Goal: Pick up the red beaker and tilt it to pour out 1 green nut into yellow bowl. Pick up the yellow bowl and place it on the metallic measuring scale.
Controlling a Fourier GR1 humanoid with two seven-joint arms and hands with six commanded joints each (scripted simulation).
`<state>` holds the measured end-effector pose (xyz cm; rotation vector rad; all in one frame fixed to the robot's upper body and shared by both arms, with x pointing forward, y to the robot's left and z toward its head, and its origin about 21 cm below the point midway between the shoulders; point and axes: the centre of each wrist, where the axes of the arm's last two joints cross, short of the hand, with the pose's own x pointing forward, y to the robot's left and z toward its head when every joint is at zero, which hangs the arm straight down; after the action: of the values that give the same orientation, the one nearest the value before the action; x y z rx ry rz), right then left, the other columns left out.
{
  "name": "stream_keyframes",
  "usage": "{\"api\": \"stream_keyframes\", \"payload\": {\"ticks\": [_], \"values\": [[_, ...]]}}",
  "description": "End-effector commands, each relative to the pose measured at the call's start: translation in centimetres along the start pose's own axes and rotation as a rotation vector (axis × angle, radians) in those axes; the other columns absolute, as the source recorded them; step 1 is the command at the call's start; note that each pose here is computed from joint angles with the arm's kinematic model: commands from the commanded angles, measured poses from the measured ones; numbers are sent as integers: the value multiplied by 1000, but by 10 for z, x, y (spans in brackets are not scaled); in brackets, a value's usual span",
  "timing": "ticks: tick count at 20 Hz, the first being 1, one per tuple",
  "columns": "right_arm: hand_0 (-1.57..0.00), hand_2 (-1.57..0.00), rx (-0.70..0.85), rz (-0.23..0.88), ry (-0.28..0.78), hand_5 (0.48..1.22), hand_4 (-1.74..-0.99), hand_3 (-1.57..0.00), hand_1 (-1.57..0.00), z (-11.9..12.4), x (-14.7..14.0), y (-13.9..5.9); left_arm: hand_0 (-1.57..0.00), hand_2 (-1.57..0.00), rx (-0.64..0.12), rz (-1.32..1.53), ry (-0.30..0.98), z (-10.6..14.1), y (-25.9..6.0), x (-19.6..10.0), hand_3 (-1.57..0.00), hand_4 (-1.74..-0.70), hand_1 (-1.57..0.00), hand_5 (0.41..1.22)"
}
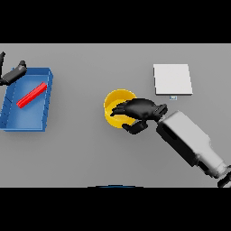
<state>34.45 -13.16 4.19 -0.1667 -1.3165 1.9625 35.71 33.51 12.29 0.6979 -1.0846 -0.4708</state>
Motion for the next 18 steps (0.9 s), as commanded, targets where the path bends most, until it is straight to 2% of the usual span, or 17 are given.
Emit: {"api": "stream_keyframes", "payload": {"ticks": [1,2,4,5,8,12,16,18], "values": [[-322,-289,-1,7,-4,944,-1436,-328,-258,-3,2,1,1,1,0,-2,4,0,-1,1,1,-793,1,729],[-469,-379,-1,14,-8,999,-1479,-419,-376,-4,1,0,1,1,5,-2,1,-1,0,2,1,-793,1,729],[-780,-590,8,20,-18,1079,-1469,-834,-649,-3,0,0,1,1,0,-4,11,-3,0,-2,1,-788,1,732],[-938,-787,14,13,-13,1108,-1521,-978,-806,-4,2,0,1,1,0,-1,5,-3,1,1,1,-791,1,733],[-1247,-1169,23,17,-9,1163,-1621,-1054,-1179,-1,3,-3,1,1,-2,4,-3,-2,-1,0,1,-793,1,735],[-1438,-1406,22,19,17,1197,-1683,-1153,-1411,3,5,-7,1,1,0,3,-11,-3,-2,2,1,-790,1,727],[-1517,-1504,0,22,15,1211,-1711,-1350,-1505,15,2,-28,1,1,5,-1,0,-2,1,-1,1,-783,1,727],[-1536,-1528,-9,13,16,1215,-1717,-1356,-1529,23,3,-36,1,1,8,-6,4,-3,3,-3,1,-785,1,729]]}}
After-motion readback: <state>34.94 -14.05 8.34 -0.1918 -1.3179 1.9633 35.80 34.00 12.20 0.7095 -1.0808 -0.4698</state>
